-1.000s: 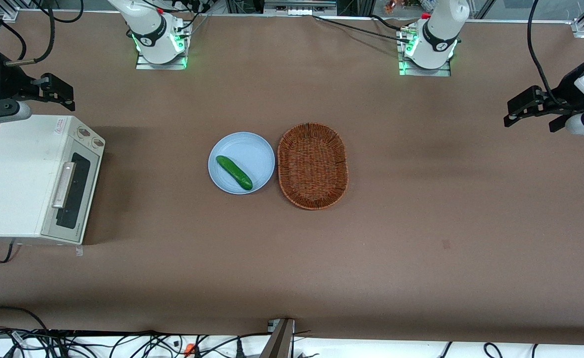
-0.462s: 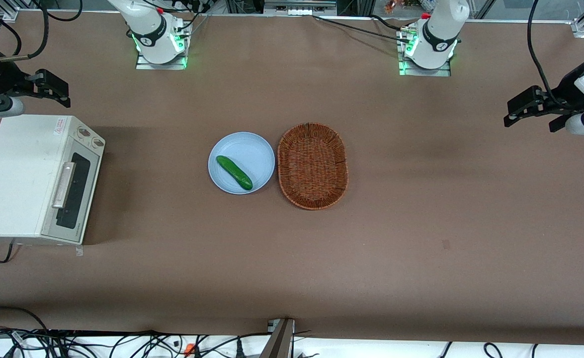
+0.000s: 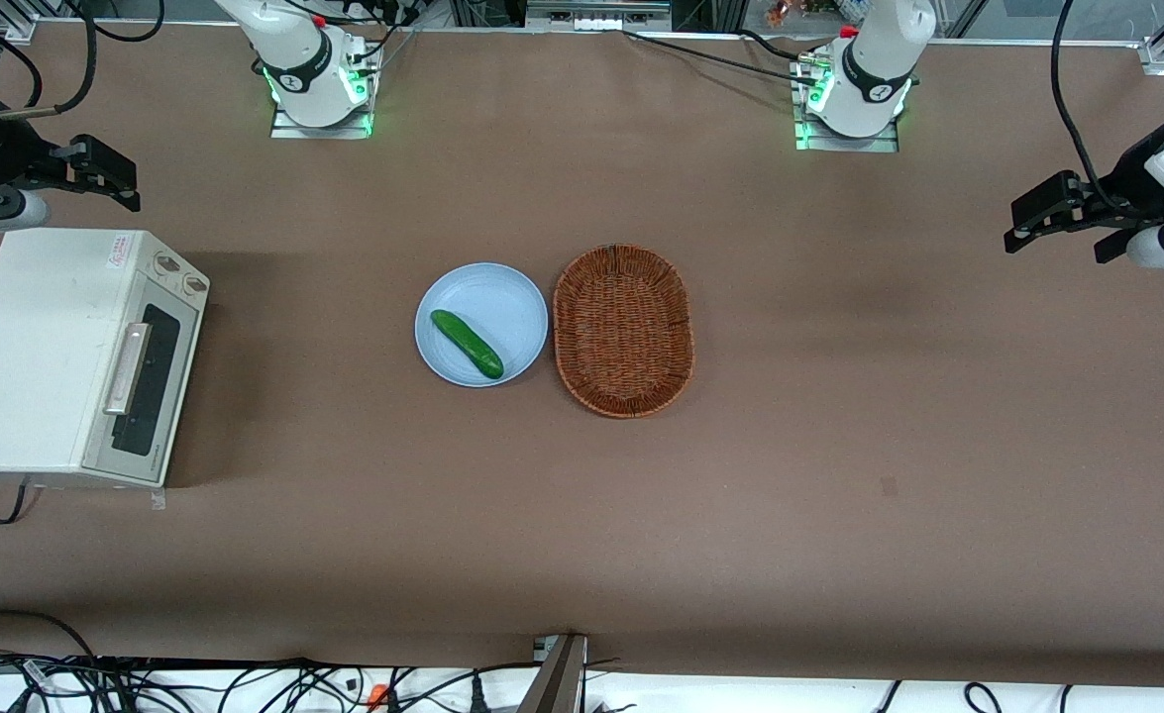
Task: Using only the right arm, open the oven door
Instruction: 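Lower the right gripper onto the silver door handle and grasp it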
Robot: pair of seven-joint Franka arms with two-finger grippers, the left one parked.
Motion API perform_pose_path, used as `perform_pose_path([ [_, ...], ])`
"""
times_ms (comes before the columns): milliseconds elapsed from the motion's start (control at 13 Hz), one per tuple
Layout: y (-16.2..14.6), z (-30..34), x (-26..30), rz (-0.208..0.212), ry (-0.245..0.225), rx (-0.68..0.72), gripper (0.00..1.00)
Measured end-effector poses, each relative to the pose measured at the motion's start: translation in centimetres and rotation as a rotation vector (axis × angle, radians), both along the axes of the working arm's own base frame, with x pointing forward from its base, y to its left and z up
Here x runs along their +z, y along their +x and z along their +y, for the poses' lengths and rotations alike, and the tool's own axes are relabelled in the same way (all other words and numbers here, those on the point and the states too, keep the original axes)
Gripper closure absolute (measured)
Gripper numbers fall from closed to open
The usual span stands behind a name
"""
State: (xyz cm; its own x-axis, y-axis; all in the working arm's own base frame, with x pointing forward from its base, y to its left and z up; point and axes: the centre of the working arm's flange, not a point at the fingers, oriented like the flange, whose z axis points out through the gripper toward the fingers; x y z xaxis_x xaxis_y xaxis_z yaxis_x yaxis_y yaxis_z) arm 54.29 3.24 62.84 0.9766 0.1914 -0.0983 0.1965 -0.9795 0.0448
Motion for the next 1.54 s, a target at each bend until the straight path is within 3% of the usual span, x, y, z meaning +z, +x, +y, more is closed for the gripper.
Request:
perform_pose_path([
  [231,1.3,-0.5,-2.2,0.018,-0.009,-0.001,0.03],
  [385,3.7,-1.5,-5.8,0.033,-0.034,-0.001,0.14],
  [462,5.0,-1.9,-7.9,0.041,-0.043,0.0,0.14],
  [846,9.9,-4.8,-17.8,0.056,-0.129,-0.029,0.76],
  [1000,11.0,-6.1,-20.6,0.057,-0.136,-0.04,0.98],
  [1538,11.8,-9.2,-23.8,0.061,-0.147,-0.076,0.99],
])
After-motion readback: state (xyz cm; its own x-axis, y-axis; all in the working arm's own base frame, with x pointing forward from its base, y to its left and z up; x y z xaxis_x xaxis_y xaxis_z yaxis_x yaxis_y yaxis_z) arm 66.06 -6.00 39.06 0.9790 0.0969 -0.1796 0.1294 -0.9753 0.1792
